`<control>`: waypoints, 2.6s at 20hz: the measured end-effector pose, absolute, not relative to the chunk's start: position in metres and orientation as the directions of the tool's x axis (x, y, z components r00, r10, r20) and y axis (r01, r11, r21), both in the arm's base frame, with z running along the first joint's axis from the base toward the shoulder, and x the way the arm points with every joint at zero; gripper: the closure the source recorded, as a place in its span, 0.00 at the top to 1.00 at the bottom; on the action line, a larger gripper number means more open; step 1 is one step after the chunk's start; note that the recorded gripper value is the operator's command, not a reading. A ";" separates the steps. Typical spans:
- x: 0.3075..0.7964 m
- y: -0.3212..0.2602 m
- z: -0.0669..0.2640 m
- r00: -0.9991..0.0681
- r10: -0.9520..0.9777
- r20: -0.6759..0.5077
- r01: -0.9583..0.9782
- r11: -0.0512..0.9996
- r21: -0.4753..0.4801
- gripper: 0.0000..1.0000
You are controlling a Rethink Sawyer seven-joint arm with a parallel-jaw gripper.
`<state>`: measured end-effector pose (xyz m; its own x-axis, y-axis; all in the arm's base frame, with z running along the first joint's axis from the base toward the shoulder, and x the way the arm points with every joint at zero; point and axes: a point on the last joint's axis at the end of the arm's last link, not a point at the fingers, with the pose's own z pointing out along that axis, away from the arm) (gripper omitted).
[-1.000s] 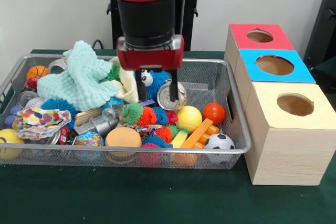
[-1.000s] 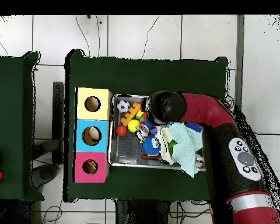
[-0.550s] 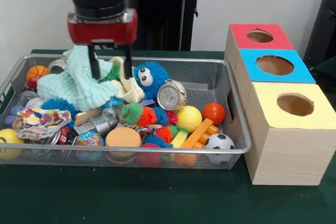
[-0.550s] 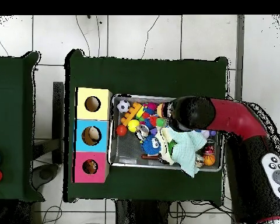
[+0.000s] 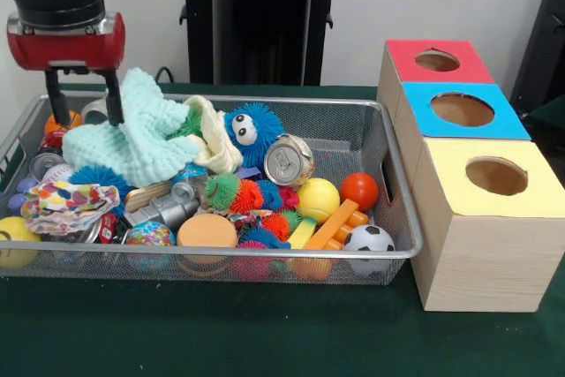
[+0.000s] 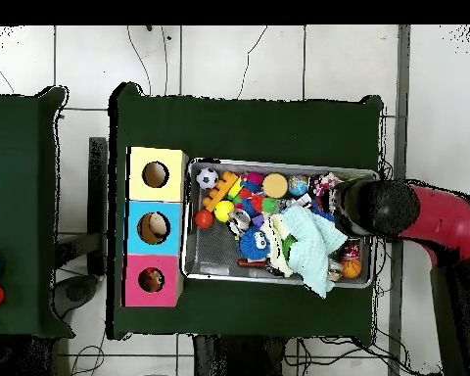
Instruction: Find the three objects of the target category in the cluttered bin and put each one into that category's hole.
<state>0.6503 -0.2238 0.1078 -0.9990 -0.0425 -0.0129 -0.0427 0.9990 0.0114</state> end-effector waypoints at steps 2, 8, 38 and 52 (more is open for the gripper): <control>0.648 -0.219 0.097 -0.998 -0.055 -0.001 -0.055 0.998 0.022 1.00; 0.646 -0.201 0.078 -0.996 -0.083 0.016 -0.082 0.995 0.054 1.00; 0.657 -0.122 0.011 -0.985 -0.163 0.054 -0.153 0.974 0.165 1.00; 0.662 -0.121 0.007 -0.986 -0.158 0.045 -0.148 0.973 0.177 1.00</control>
